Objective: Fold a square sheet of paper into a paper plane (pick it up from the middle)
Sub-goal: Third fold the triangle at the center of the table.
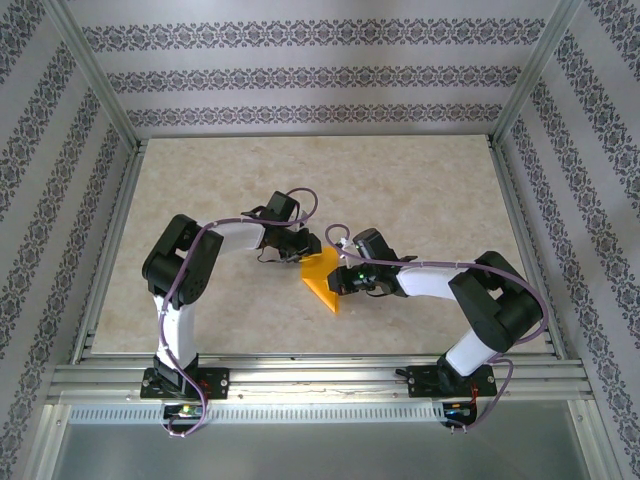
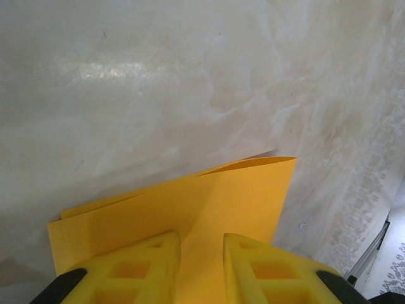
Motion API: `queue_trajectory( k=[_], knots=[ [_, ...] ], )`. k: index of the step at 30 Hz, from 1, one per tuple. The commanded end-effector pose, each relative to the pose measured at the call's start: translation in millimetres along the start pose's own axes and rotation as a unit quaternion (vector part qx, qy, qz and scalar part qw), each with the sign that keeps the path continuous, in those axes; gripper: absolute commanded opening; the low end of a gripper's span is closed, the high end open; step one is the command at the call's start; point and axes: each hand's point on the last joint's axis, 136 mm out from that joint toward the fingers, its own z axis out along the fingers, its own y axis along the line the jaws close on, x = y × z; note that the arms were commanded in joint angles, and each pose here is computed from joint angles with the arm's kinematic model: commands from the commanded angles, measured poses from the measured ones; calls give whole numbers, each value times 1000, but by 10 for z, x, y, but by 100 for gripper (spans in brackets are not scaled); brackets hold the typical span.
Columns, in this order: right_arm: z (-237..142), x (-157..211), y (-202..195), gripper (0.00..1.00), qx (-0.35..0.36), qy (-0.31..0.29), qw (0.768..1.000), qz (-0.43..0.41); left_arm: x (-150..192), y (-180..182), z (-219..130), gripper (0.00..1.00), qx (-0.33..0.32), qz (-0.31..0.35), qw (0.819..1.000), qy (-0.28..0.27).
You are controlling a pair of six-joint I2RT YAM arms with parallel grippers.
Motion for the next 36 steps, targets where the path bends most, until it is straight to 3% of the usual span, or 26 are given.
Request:
queue_trajectory(
  k=[1,36],
  knots=[
    [-29,-29,-62,0,15,-7,1000,-6,129,145,19,27,-27,-16,999,11],
    [-19,-62,-2,0,14,-3,1000,-15,94,70,-45,26,-20,-18,1000,-3]
  ],
)
